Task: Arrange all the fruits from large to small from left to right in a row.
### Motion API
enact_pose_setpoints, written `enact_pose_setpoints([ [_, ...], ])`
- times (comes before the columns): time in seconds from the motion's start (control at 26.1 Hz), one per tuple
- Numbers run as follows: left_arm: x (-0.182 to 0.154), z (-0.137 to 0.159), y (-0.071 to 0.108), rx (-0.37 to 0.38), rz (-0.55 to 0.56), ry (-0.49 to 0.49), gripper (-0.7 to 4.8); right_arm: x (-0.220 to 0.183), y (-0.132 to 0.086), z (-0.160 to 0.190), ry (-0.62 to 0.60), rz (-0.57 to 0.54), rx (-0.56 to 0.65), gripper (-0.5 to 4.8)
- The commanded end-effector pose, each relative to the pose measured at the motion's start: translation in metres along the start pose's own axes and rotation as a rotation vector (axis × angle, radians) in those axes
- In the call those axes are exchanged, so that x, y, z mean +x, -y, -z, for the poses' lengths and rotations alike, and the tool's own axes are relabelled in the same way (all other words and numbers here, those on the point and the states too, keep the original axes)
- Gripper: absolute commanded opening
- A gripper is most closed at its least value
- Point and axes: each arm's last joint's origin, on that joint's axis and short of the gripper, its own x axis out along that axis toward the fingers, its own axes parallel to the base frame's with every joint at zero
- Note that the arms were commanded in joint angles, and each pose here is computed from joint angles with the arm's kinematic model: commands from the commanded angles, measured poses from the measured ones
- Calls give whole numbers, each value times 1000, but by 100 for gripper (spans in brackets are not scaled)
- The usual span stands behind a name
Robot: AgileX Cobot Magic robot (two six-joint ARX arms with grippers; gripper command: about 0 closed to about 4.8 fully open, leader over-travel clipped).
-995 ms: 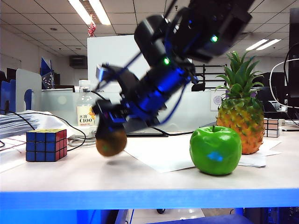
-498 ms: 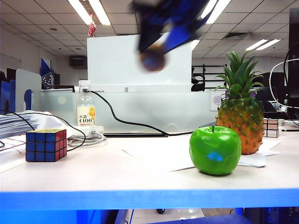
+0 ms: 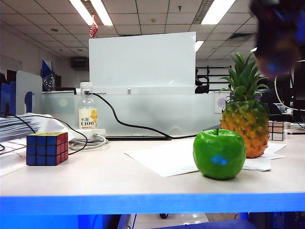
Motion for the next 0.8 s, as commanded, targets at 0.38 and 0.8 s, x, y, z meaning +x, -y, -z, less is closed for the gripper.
enact_pose_setpoints([
  [0.38,0,-2,2,-8,26,1,184,23,-10,41,-75,45,93,-6],
  [0.8,0,-2,2,-8,26,1,184,59,-10,58,-239,117,60,-6],
])
